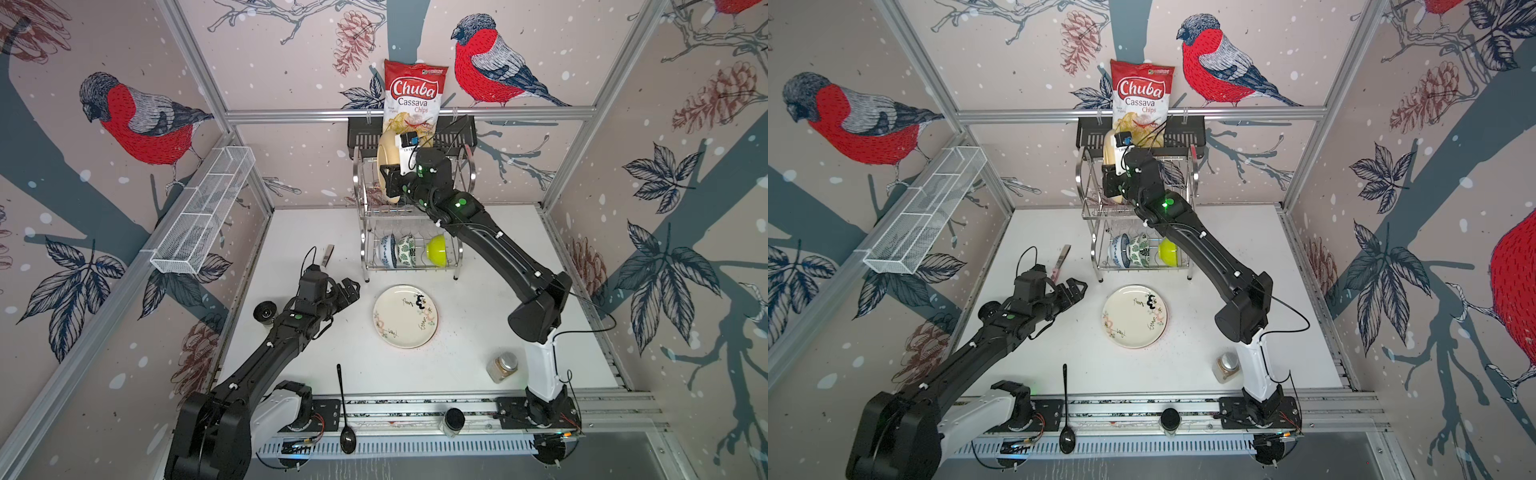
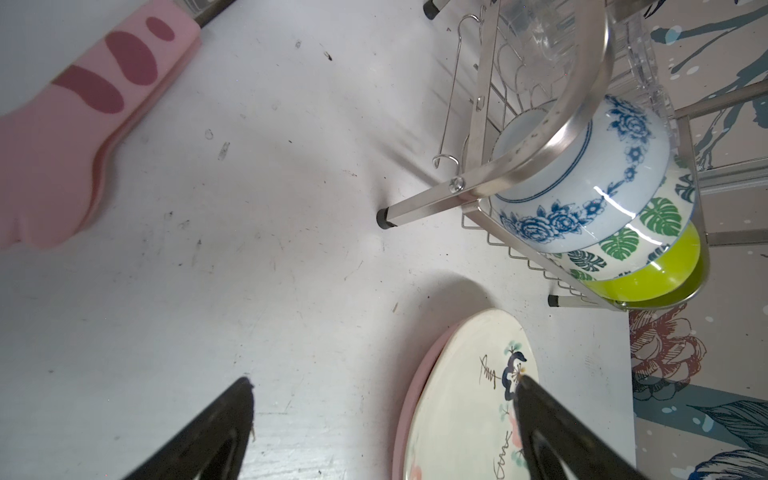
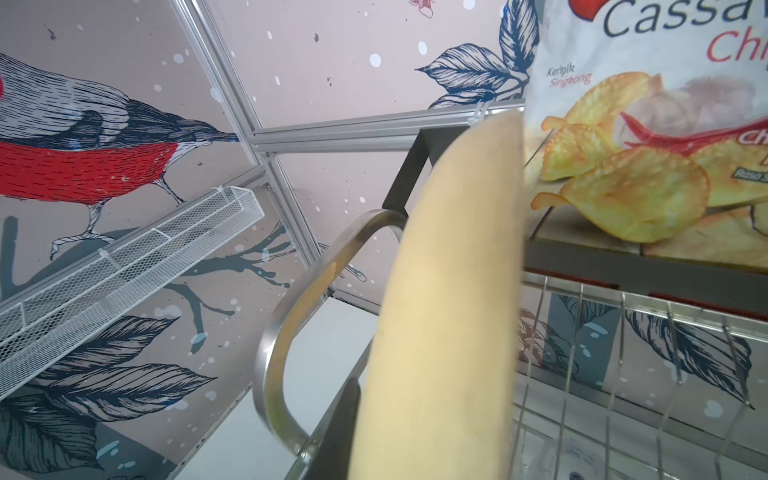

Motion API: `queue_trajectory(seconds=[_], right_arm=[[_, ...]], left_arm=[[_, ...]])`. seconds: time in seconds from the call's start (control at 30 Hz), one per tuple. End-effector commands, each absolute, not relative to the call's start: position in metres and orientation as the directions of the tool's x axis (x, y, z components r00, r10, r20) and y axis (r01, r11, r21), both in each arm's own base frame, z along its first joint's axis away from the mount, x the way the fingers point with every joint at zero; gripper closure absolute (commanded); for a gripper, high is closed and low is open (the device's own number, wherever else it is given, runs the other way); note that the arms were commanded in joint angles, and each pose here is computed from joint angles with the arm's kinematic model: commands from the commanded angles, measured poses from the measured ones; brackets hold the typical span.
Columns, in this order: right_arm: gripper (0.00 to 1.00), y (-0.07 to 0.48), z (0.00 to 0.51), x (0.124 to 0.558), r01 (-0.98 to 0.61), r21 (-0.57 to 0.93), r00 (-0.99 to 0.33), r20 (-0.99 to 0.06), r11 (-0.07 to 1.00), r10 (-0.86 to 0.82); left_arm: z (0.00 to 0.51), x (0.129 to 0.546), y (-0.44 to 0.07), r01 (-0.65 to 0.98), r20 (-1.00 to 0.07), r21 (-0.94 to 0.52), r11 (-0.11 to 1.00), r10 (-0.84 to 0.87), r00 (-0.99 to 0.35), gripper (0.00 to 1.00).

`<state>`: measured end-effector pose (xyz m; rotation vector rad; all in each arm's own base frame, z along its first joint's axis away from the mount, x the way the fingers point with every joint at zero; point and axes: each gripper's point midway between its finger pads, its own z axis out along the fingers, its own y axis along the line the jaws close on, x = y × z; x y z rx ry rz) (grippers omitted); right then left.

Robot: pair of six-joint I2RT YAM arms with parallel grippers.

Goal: Unload the mixed dishes from the dish rack
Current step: 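Lift the yellow plate up out of the rack with the right gripper, then lower the yellow plate onto the plate stack while the left gripper reaches its rim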

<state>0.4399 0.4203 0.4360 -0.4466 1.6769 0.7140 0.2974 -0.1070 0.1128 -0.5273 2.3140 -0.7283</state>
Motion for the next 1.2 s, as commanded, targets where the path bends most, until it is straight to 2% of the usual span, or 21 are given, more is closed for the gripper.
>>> queue_trajectory(seconds=[0.0, 0.23, 0.57, 0.73, 0.97, 1.17], right_arm=[[0.89, 0.42, 0.467, 0.423, -0.676, 0.252, -0.199, -0.967, 0.692, 0.158], [0.91, 0.41, 0.492, 0.38, -0.687, 0.219, -0.143, -0.976, 0.693, 0.166], [0.91, 0.382, 0.495, 0.281, -0.651, 0.063, 0.005, -0.996, 0.756, 0.088], [0.92, 0.37, 0.467, 0.245, -0.627, 0.038, -0.004, -0.999, 0.778, 0.046], [0.94, 0.365, 0.419, 0.174, -0.62, -0.118, 0.072, -0.993, 0.775, -0.094], [0.97, 0.374, 0.336, 0.167, -0.571, -0.305, 0.053, -0.94, 0.763, -0.336]], left_arm=[[0.122, 0.301, -0.108, -0.146, -0.481, -0.632, 0.761, -0.533, -0.697, 0.04], [0.129, 0.299, -0.104, -0.124, -0.511, -0.618, 0.776, -0.517, -0.686, 0.04], [0.151, 0.304, -0.094, -0.109, -0.557, -0.616, 0.78, -0.53, -0.64, 0.03], [0.17, 0.305, -0.085, -0.106, -0.598, -0.602, 0.792, -0.534, -0.598, 0.03], [0.194, 0.303, -0.071, -0.118, -0.615, -0.585, 0.802, -0.534, -0.581, 0.03], [0.221, 0.297, -0.071, -0.074, -0.642, -0.562, 0.824, -0.491, -0.589, 0.04]])
